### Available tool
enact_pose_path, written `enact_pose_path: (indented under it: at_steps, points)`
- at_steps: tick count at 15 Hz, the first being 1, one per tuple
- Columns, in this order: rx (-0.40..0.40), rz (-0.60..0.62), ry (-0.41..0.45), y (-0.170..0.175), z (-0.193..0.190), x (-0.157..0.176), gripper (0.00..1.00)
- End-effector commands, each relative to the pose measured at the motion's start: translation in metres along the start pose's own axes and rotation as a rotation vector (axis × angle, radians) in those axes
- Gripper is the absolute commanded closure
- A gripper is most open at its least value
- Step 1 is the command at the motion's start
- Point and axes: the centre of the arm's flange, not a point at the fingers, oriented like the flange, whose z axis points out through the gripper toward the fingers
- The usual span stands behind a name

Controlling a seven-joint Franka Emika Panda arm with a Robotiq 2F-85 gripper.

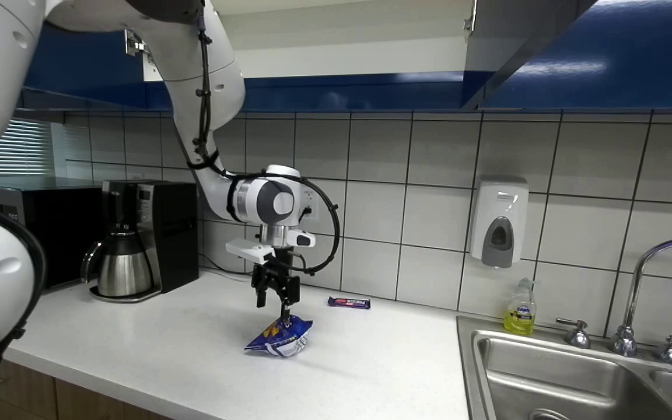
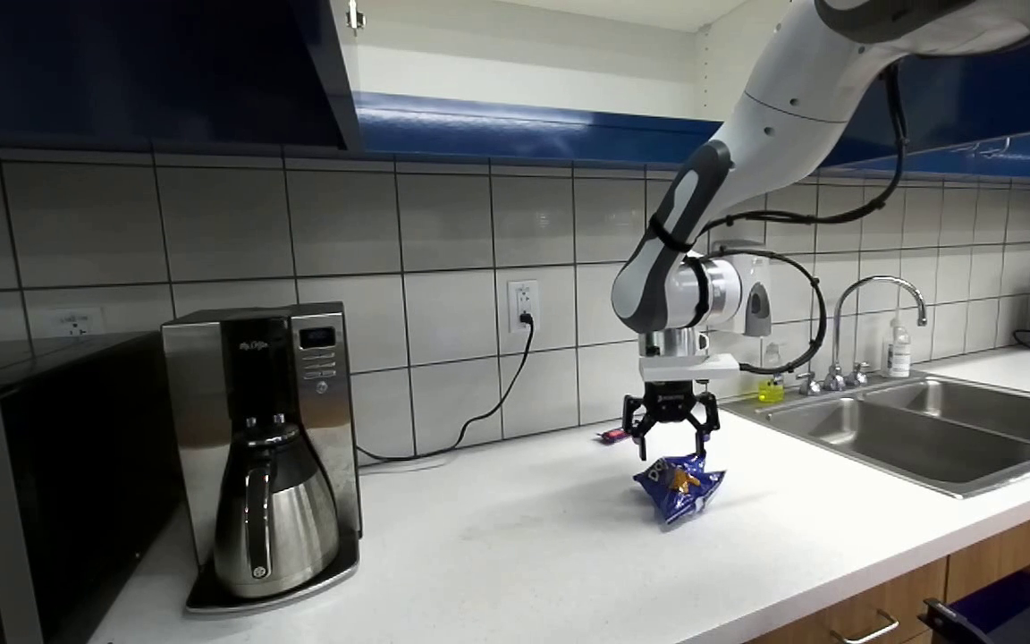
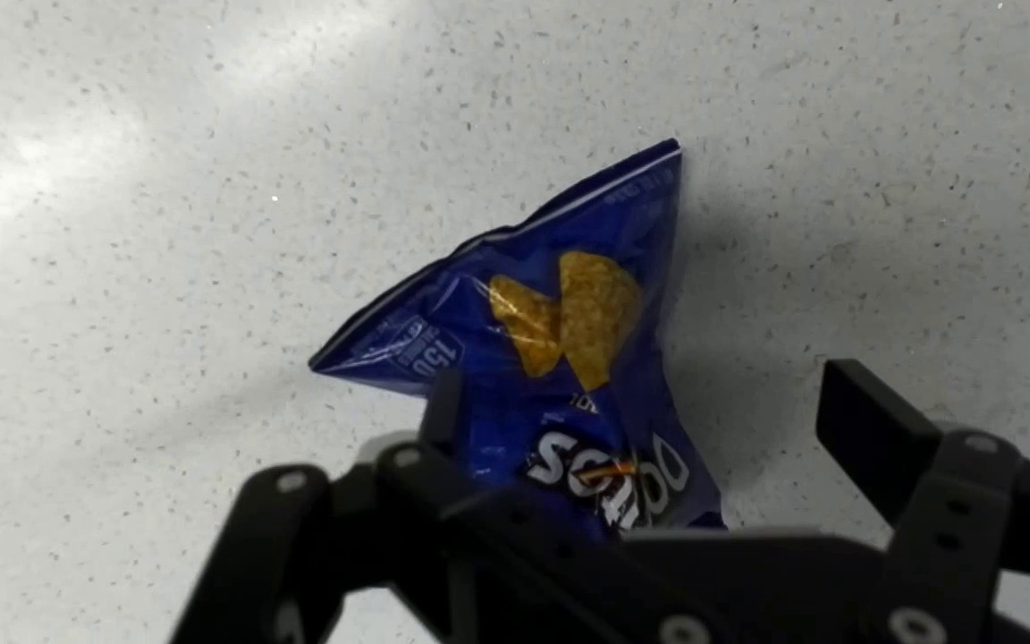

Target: Put the blue packet in the open upper cabinet.

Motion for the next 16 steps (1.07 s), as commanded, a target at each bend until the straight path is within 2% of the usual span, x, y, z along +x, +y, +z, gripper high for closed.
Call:
enact_pose_path:
  at_steps: [1, 16]
  points:
    - [-0.041, 0.014, 0.012, -0.009, 0.006, 0.014, 0.00]
    - [-0.075, 0.024, 0.000, -0.022, 0.030, 0.025, 0.00]
